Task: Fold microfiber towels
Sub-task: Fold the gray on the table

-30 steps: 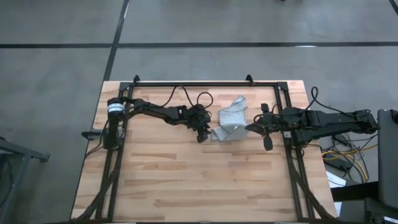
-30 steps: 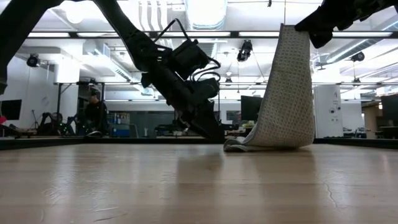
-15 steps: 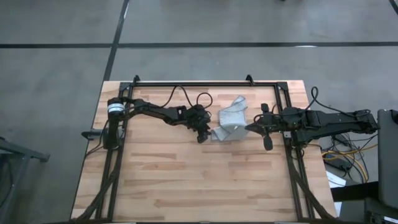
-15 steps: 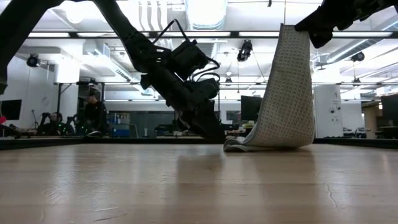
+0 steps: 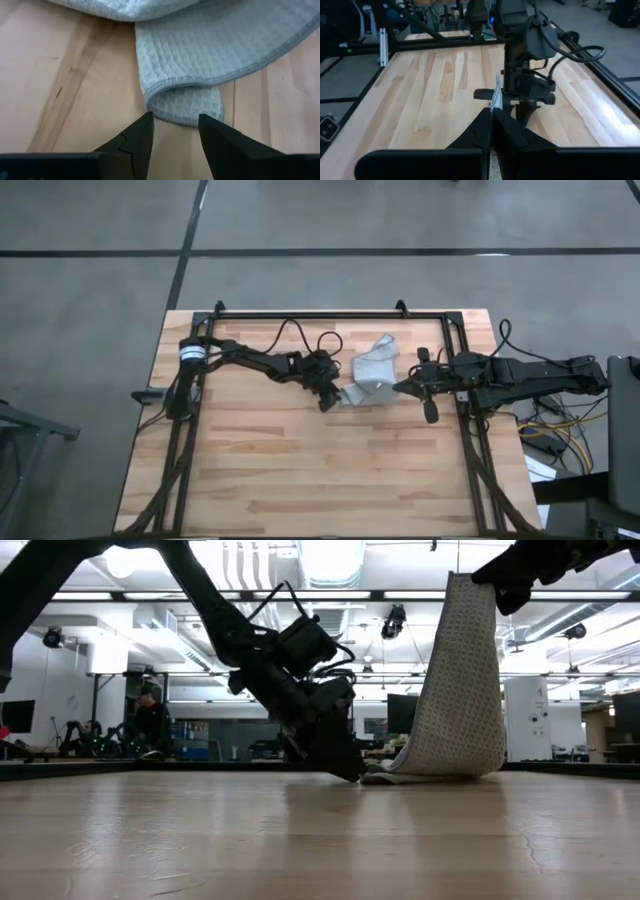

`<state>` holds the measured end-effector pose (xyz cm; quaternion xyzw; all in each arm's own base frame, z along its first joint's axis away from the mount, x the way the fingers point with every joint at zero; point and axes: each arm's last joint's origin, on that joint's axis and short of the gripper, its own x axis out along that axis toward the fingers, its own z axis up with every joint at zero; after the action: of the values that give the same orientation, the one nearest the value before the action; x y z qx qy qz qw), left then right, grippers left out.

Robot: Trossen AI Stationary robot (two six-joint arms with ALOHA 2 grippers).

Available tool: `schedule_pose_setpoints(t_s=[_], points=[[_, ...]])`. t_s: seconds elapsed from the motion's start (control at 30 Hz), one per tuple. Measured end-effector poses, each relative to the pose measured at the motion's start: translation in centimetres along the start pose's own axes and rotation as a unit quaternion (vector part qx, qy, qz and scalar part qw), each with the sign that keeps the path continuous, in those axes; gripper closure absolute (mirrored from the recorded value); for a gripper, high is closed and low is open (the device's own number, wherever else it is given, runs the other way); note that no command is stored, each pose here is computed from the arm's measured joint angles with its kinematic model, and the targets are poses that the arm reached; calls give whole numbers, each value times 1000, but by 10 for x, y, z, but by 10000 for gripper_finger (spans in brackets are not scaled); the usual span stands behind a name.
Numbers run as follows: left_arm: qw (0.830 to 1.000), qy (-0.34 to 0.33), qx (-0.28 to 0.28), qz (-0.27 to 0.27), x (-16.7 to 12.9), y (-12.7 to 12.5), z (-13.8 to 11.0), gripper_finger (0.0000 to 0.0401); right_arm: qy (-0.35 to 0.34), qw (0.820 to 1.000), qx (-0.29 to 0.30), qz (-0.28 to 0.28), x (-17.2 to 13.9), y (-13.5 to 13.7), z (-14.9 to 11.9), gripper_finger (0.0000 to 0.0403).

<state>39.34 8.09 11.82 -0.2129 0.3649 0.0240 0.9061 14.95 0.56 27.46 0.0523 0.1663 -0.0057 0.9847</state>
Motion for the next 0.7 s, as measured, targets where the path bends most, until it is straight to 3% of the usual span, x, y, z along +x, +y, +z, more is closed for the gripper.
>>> schedule_pose_setpoints(t_s=[0.5, 0.7], points=[[1000, -21, 5, 8, 1, -1, 10, 239, 27, 1000, -1, 4, 14, 0, -4, 394], [1000, -12, 1, 9, 1, -1, 8, 285, 24, 1000, -1, 4, 13, 0, -3, 394]])
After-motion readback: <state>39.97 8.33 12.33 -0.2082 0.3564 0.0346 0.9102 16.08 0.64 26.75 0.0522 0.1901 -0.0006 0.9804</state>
